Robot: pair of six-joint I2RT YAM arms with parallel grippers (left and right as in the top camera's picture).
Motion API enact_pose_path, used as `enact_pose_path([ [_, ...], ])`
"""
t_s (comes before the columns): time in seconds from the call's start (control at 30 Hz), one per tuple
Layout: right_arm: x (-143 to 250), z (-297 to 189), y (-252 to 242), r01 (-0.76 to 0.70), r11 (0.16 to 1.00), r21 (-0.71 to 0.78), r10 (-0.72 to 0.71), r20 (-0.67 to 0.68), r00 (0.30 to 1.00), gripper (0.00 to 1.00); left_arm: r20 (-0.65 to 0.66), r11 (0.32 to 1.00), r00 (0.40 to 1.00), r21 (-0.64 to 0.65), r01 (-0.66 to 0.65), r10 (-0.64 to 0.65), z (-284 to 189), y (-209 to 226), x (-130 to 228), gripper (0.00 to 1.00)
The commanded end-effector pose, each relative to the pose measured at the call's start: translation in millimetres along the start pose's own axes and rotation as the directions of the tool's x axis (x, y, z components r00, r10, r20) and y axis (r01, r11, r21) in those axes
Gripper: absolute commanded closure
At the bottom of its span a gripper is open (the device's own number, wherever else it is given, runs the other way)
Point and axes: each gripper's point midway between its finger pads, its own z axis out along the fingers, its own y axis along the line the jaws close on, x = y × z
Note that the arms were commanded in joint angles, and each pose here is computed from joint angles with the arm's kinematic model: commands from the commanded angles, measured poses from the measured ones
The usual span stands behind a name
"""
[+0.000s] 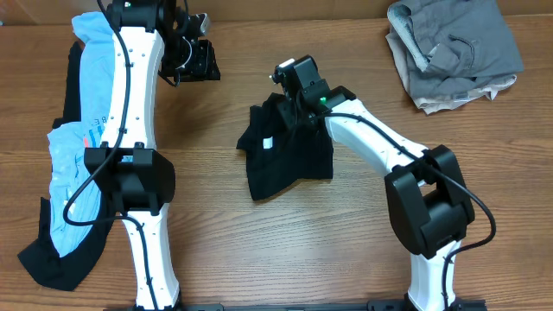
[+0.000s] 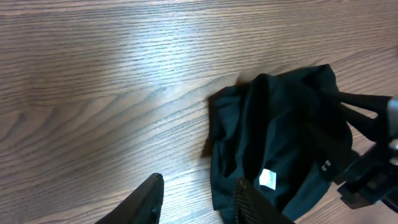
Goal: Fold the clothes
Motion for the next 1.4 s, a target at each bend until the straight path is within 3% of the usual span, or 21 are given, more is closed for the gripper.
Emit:
enact_pose_path([
  [0.0,-1.4,4.4,12.8,0.038,0.998,-0.056,-0.038,0.010,0.999,0.50,0.025,0.999,0.999,-0.006,-0.036,0.036,-6.0,-4.7,-4.6,0.61],
  [0.13,-8.5,4.1,15.1,0.042,0.997,-0.057,-0.040,0.039,0.998,0.46,0.025,0.999,0.999,-0.006,-0.036,0.036,-6.0,-4.7,-4.6,0.61],
  [0.5,-17.7,17.0,16.2,0.050,0.997,-0.054,-0.045,0.088,0.995,0.49,0.026,0.999,0.999,-0.007,-0.037,0.037,-6.0,-4.6,-4.9,0.61],
  [0.73,-16.2,24.4,16.9,0.066,0.996,-0.052,-0.061,0.090,0.994,0.63,0.029,0.999,0.999,-0.022,-0.037,0.038,-6.0,-2.0,-5.7,0.60],
  [1.0,-27.6,21.7,21.3,0.067,0.996,-0.054,-0.060,0.129,0.990,0.96,0.036,0.999,0.999,-0.026,-0.039,0.040,-6.1,-1.4,-7.6,0.61],
  [1.37,-73.3,-22.8,106.3,0.158,0.978,-0.137,-0.129,0.201,0.971,0.96,0.053,0.999,0.998,-0.027,-0.045,0.046,-6.4,-1.3,-11.9,0.61],
])
